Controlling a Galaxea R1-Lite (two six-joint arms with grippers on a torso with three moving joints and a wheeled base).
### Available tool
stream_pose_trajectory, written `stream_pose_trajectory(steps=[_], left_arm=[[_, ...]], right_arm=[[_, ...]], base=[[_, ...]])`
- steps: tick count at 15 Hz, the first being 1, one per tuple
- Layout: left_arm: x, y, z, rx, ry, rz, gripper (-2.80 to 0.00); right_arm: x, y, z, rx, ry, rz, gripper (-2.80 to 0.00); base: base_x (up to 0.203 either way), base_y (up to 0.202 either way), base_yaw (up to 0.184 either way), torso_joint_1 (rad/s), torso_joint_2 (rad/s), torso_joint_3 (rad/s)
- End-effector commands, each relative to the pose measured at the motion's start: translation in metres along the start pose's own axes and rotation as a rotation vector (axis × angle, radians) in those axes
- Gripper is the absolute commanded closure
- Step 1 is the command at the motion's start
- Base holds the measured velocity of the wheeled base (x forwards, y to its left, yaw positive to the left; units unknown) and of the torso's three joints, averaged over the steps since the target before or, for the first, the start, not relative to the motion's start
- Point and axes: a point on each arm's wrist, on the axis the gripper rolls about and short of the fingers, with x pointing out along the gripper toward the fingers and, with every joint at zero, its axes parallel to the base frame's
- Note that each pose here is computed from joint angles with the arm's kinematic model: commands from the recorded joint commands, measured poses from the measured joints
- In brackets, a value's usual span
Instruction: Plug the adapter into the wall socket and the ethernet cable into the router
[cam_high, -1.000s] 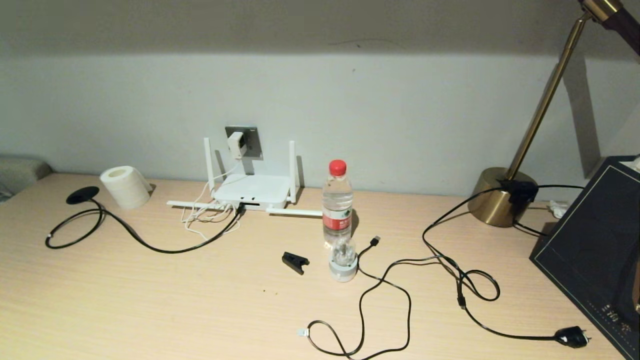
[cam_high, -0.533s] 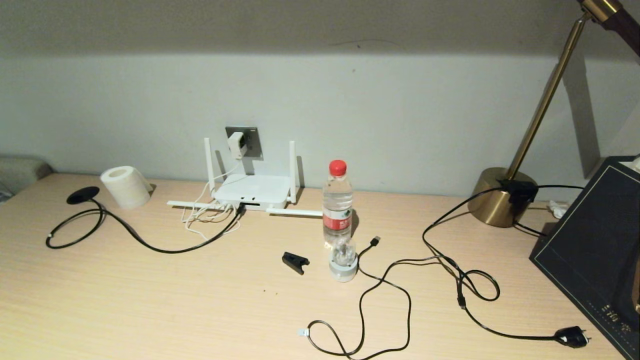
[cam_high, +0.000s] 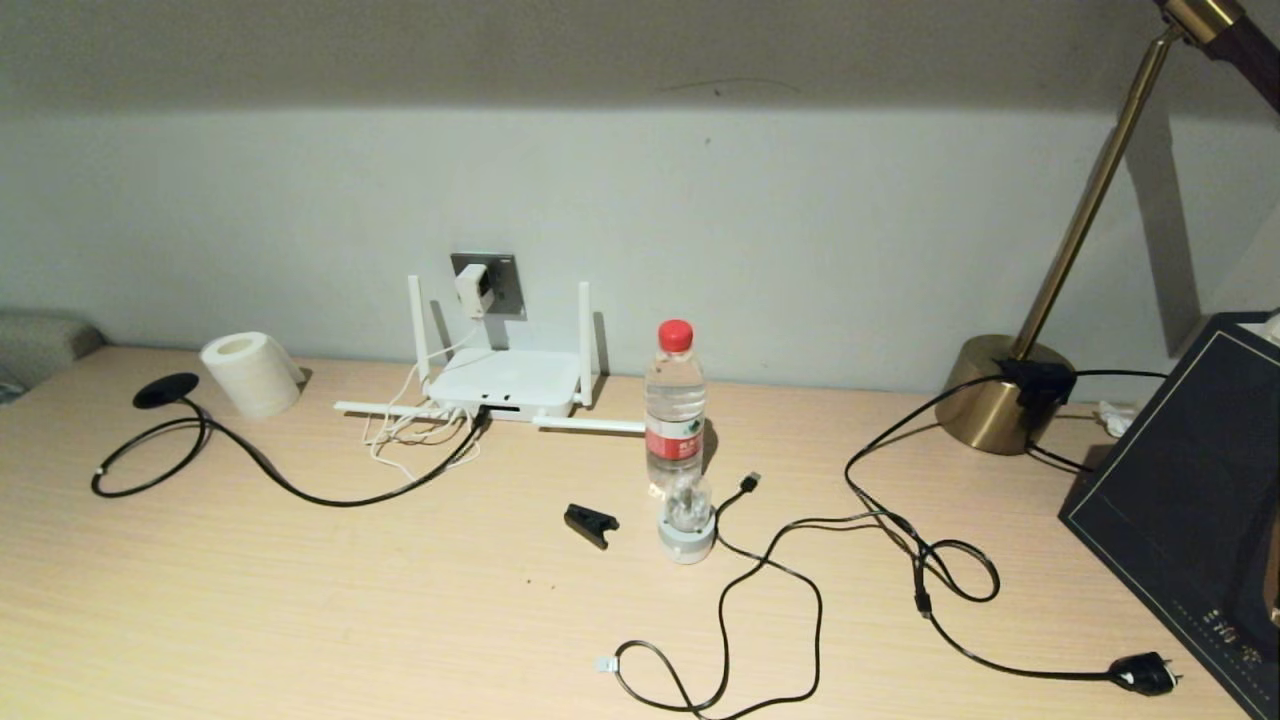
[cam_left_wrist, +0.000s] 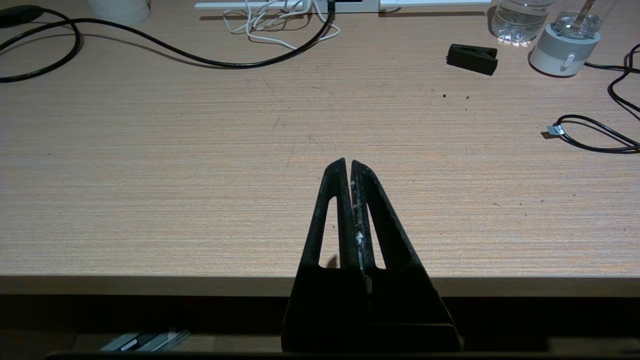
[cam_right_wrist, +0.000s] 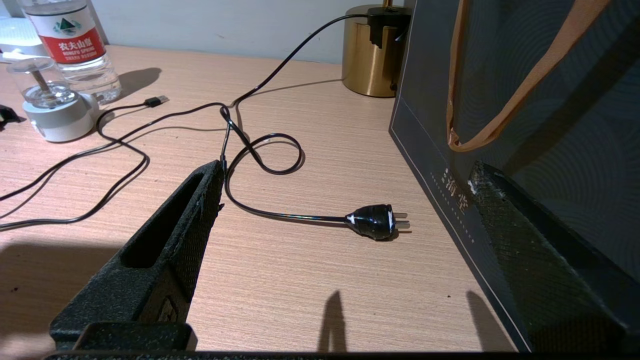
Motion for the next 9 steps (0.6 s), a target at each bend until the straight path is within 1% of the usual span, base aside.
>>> stream_pose_trajectory(steps=[1, 2, 3, 4, 5, 7, 9], left_arm=[[0.0010, 0.0001, -0.0003, 0.002, -0.015, 0.003, 0.00], [0.0027, 0.0003, 0.0017, 0.000, -0.075, 0.010, 0.00], [0.0029, 0.0005, 0.0034, -0.012, -0.099, 0.017, 0.00], [0.0034, 0.0006, -0.0008, -0.042, -0.064, 0.023, 0.00], [0.0034, 0.0007, -0.0007, -0.056, -0.066, 0.027, 0.00], [0.0034, 0.0007, -0.0009, -0.056, -0.065, 0.027, 0.00], [0.0033, 0.0007, -0.0006, -0.056, -0.066, 0.027, 0.00]], right_arm=[[0.0020, 0.0002, -0.0099, 0.001, 0.036, 0.003, -2.80], [0.0020, 0.0002, -0.0101, 0.004, 0.037, 0.003, -2.80], [0.0020, 0.0002, -0.0101, 0.007, 0.037, 0.001, -2.80], [0.0020, 0.0002, -0.0100, 0.007, 0.036, 0.001, -2.80], [0.0020, 0.0002, -0.0099, 0.002, 0.036, 0.001, -2.80], [0.0020, 0.0001, -0.0101, 0.008, 0.038, 0.000, -2.80], [0.0020, 0.0002, -0.0101, -0.004, 0.037, 0.004, -2.80]], base=[[0.000, 0.000, 0.000, 0.000, 0.00, 0.000], [0.000, 0.000, 0.000, 0.000, 0.00, 0.000], [0.000, 0.000, 0.000, 0.000, 0.00, 0.000], [0.000, 0.000, 0.000, 0.000, 0.00, 0.000], [0.000, 0.000, 0.000, 0.000, 0.00, 0.000], [0.000, 0.000, 0.000, 0.000, 0.00, 0.000], [0.000, 0.000, 0.000, 0.000, 0.00, 0.000]])
